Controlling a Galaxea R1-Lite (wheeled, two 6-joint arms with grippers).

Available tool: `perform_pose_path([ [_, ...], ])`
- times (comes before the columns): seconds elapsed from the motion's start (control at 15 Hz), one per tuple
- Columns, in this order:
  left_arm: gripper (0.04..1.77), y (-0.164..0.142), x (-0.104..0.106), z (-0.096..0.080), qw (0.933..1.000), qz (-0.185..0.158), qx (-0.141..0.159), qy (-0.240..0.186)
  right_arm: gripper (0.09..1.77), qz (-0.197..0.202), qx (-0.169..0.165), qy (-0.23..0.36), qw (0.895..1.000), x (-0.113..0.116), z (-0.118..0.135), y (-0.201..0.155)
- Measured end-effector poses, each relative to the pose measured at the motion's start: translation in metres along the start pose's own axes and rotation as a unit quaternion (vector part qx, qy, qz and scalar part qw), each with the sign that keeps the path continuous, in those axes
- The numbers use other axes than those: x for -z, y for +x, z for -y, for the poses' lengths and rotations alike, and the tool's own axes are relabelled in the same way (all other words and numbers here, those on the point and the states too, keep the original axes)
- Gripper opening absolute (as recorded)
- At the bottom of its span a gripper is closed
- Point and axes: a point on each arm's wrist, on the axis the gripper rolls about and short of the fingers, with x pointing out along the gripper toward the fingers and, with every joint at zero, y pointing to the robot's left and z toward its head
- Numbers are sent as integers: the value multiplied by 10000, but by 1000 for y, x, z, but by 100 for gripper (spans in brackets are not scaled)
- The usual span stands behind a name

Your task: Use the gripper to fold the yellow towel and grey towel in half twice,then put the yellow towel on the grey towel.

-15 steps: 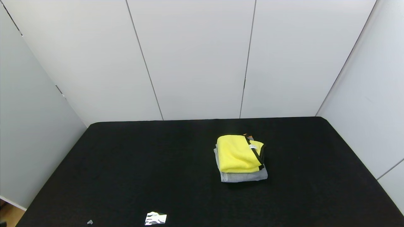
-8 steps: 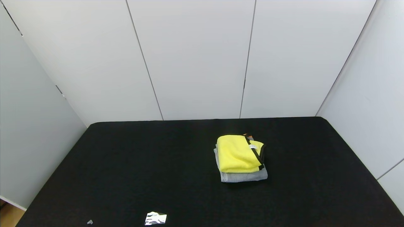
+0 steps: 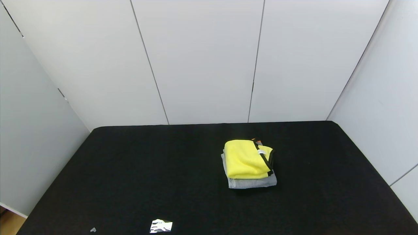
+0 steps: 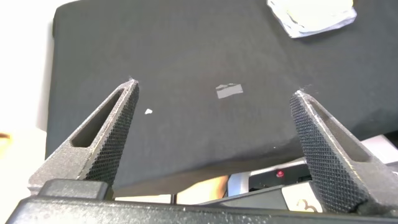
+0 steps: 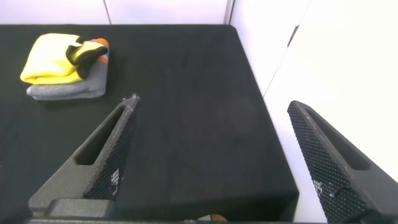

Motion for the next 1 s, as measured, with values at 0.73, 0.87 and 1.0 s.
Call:
perform_pose_path([
  [0.73,172,-2,41,3,9953,960,-28,129,170,689,-199,41,9974,26,-2,6],
  [0.87,172,8,48,0,9913,1226,-426,-205,170,746,-305,25,9967,31,-3,11],
  [1.0,172,17,55,-2,9878,1391,-623,-319,170,689,-406,4,9968,36,-4,15],
])
